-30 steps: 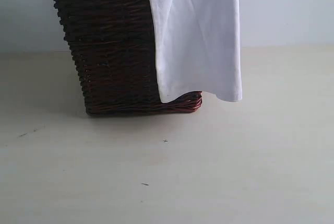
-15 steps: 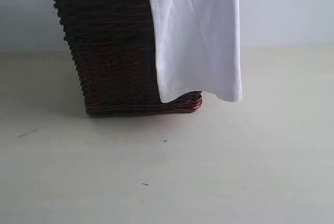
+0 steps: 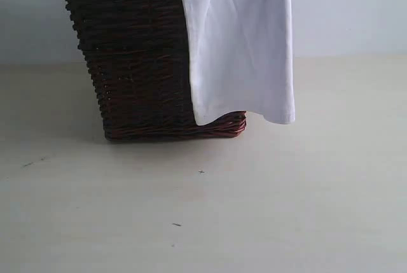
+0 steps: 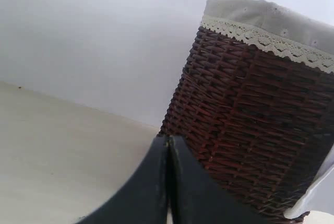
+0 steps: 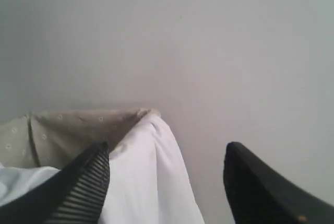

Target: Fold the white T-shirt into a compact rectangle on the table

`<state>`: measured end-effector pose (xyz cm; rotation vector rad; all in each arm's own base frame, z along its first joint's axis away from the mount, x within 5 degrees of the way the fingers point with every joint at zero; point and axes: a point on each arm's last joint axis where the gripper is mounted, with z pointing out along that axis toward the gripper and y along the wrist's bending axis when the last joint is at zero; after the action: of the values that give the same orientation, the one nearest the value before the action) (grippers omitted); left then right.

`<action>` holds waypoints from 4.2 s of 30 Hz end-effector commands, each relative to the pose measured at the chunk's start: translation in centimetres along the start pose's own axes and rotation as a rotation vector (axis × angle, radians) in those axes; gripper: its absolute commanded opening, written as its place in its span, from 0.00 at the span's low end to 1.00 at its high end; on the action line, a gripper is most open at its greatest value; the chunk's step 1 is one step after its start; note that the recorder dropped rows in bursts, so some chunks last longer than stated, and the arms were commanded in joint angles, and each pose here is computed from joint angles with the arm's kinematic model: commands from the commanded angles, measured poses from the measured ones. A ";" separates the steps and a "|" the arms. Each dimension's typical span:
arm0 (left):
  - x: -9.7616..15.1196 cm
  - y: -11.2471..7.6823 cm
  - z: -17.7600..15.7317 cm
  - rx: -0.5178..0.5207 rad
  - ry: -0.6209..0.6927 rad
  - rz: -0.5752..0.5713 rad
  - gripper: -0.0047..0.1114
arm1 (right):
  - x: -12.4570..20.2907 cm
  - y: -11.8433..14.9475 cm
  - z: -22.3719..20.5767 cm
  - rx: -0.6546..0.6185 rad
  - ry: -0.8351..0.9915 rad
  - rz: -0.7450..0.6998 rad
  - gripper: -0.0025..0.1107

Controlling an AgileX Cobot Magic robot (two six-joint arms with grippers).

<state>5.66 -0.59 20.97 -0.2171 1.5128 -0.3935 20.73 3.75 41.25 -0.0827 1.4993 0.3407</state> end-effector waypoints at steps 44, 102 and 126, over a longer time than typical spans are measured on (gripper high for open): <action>0.2 0.1 -0.1 -0.011 0.029 0.039 0.04 | 1.2 3.6 15.2 -0.324 0.742 -0.317 0.62; 0.1 0.0 -0.1 -0.008 0.021 0.045 0.04 | -30.0 3.9 -3.3 0.278 -0.684 -0.236 0.02; 0.3 -0.2 -0.1 0.048 0.052 0.095 0.04 | -15.7 -0.4 4.5 0.517 0.431 -0.285 0.02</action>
<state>5.64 -0.83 20.60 -0.1209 1.5614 -0.3520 25.56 1.70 57.72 0.0967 1.9072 -0.3602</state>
